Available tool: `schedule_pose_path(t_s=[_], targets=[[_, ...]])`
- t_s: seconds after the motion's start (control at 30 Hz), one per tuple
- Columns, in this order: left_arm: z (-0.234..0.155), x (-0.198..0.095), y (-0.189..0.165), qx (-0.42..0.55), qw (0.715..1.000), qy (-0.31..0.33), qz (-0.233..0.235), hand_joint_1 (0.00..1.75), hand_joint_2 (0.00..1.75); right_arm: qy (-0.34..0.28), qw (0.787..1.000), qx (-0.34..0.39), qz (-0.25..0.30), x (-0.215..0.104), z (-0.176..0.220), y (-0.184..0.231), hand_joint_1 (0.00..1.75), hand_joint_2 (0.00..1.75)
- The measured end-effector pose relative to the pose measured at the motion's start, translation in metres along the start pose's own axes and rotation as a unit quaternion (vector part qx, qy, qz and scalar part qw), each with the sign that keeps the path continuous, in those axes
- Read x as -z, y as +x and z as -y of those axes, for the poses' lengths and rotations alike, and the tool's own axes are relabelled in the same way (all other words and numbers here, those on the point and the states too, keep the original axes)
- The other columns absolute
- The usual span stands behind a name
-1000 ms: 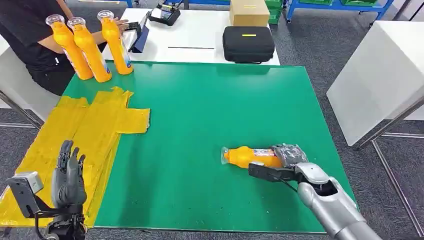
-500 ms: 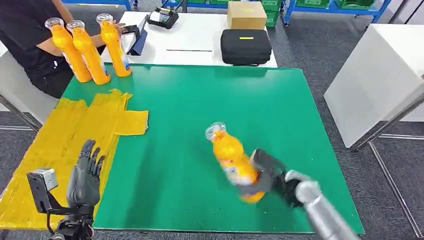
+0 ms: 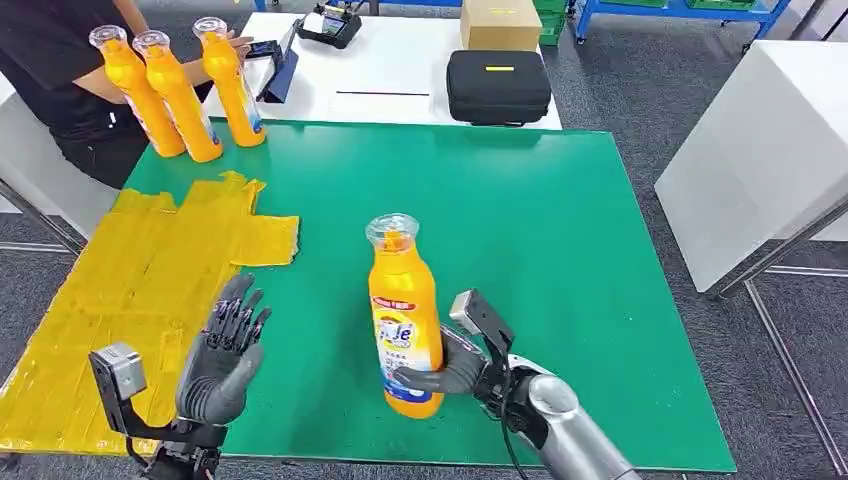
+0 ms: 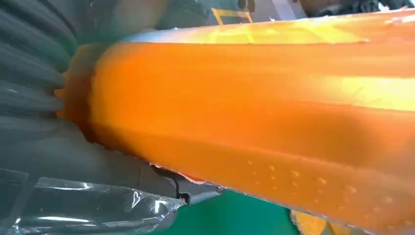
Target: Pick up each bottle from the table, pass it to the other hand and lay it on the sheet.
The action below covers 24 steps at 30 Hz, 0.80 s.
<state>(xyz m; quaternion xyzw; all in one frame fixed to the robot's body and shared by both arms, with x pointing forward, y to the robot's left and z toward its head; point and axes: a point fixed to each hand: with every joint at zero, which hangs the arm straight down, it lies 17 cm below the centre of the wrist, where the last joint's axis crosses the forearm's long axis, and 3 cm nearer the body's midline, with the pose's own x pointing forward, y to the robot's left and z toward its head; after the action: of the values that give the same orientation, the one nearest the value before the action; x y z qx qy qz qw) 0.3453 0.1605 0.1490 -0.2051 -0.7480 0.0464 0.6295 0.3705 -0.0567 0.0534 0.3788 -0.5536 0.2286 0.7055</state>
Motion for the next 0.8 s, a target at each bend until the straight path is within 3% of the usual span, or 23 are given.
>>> schedule_pose_path(t_s=[0.33, 0.8], targets=[[0.052, 0.021, 0.009, 0.014, 0.999, -0.047, -0.002, 0.0, 1.75, -0.018, 0.993, -0.114, -0.033, 0.071, -0.041, 0.013, 1.75, 1.75], [0.052, 0.038, 0.025, 0.0, 0.999, -0.033, 0.015, 0.0, 1.75, -0.039, 0.966, -0.255, -0.033, 0.098, -0.064, 0.022, 1.75, 1.75]])
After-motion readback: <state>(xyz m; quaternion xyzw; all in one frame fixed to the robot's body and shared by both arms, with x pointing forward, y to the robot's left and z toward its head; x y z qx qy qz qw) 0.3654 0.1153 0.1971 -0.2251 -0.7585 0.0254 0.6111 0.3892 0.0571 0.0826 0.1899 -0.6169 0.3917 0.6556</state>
